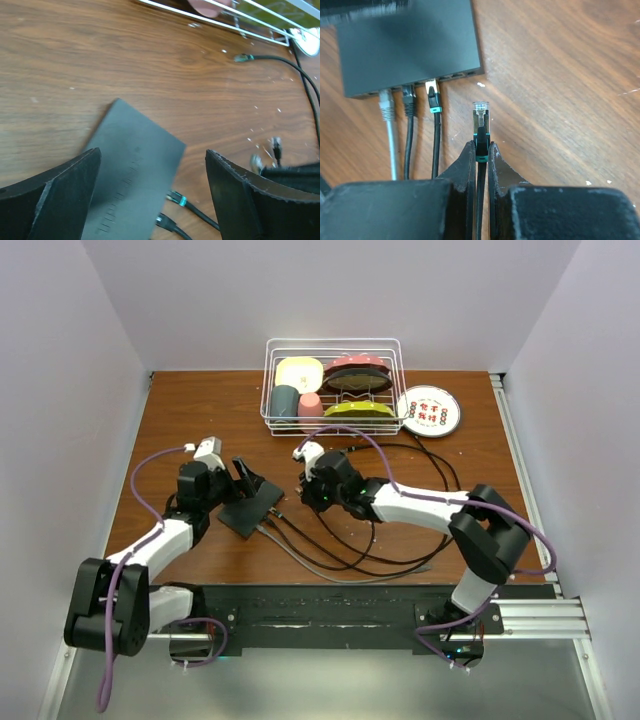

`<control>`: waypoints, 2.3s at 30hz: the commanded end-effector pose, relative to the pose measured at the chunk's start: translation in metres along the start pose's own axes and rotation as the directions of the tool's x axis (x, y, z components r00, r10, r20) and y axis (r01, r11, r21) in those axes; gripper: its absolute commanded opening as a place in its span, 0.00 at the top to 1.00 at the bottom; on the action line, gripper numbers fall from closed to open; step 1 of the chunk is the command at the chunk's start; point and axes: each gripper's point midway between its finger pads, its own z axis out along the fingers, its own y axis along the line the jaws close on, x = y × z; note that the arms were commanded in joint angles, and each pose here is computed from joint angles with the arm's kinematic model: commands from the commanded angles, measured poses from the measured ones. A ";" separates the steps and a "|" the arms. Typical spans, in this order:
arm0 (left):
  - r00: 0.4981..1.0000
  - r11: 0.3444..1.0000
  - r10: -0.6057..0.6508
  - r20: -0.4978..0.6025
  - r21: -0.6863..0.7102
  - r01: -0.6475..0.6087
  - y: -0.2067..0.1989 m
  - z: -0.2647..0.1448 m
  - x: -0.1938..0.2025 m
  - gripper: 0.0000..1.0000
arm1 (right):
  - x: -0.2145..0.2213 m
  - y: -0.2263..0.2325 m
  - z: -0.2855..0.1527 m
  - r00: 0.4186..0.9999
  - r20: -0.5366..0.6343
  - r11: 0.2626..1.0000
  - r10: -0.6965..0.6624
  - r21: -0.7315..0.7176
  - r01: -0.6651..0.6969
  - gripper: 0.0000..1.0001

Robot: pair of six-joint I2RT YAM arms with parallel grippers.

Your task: Insert the plug into the switch port

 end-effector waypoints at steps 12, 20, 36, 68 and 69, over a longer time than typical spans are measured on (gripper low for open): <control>0.999 0.996 -0.051 -0.002 -0.067 0.051 0.042 0.019 0.015 0.20 | 0.033 0.010 0.039 0.969 -0.185 0.981 -0.164 0.072 0.180 1.00; 0.997 0.997 -0.066 -0.026 -0.052 0.065 0.044 0.021 0.026 0.26 | 0.043 0.020 0.048 0.953 -0.231 0.974 -0.198 0.064 0.218 1.00; 0.997 0.997 -0.066 -0.040 -0.031 0.065 0.042 0.020 0.029 0.36 | 0.026 0.030 0.057 0.969 -0.179 0.982 -0.168 0.060 0.181 1.00; 0.996 0.998 -0.061 -0.062 0.006 0.061 0.038 0.022 0.034 0.45 | -0.005 0.024 0.048 0.987 -0.090 0.980 -0.134 0.134 0.145 1.00; 0.996 0.998 -0.060 -0.060 0.009 0.060 0.037 0.023 0.033 0.45 | -0.006 0.024 0.048 0.987 -0.085 0.980 -0.134 0.135 0.144 1.00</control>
